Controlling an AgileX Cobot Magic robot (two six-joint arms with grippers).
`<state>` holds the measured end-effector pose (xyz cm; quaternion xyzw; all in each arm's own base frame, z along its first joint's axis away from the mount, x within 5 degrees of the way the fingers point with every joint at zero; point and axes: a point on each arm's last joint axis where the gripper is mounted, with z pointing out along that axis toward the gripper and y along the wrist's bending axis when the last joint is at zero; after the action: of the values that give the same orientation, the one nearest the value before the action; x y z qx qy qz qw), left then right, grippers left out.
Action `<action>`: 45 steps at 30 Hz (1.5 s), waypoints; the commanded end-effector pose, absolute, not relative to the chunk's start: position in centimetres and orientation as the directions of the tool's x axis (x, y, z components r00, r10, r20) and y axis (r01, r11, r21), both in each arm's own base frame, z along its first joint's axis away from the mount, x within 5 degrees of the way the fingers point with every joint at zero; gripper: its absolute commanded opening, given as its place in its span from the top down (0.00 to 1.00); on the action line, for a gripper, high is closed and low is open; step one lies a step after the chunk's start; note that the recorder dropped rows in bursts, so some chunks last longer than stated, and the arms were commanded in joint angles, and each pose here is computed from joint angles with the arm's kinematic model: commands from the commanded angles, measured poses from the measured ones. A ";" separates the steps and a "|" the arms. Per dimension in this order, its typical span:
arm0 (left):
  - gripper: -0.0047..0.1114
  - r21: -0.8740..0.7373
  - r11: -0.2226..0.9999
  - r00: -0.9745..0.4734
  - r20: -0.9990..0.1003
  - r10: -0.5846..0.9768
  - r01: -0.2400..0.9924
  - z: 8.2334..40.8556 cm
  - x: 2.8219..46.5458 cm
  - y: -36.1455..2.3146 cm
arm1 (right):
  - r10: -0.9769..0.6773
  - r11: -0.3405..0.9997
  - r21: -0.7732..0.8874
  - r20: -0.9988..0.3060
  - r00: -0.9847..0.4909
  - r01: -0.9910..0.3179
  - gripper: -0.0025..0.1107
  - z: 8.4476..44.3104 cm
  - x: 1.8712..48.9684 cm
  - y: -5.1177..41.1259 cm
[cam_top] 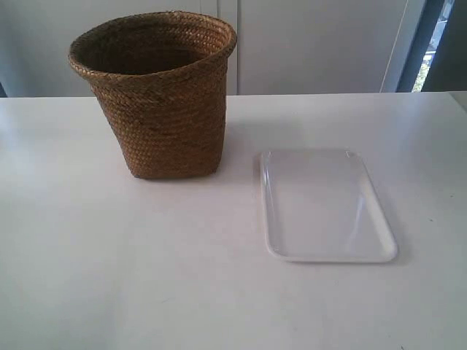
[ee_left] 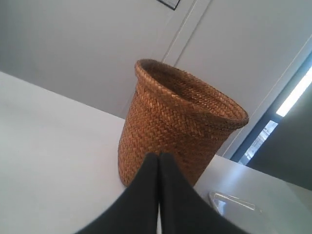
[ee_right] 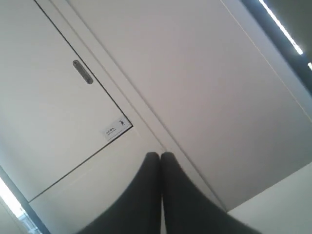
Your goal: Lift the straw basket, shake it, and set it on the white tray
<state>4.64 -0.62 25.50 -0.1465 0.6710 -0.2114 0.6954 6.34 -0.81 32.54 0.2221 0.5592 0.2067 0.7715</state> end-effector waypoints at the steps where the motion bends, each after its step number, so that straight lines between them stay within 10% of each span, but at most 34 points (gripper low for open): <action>1: 0.96 -0.443 0.893 -0.023 -0.897 -0.442 0.085 27.1 5.3 -0.7 | 0.439 0.893 0.449 -0.850 0.291 -0.034 0.98 34.5 7.1 -0.8; 24: 0.96 -0.119 0.993 -0.285 -0.952 -0.111 0.010 40.2 16.7 -0.7 | 0.178 0.980 0.193 -0.955 -0.238 -0.041 0.98 42.4 19.1 -0.1; 45: 0.96 0.029 0.989 -0.620 -0.776 0.115 0.148 42.7 25.1 -1.5 | 0.051 0.962 0.192 -0.823 -0.566 -0.193 0.98 44.7 27.5 0.8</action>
<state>24.45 -1.04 43.00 0.0635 0.8780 -0.0030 0.4744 26.66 0.51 44.25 -0.0257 0.8653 0.1188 0.4863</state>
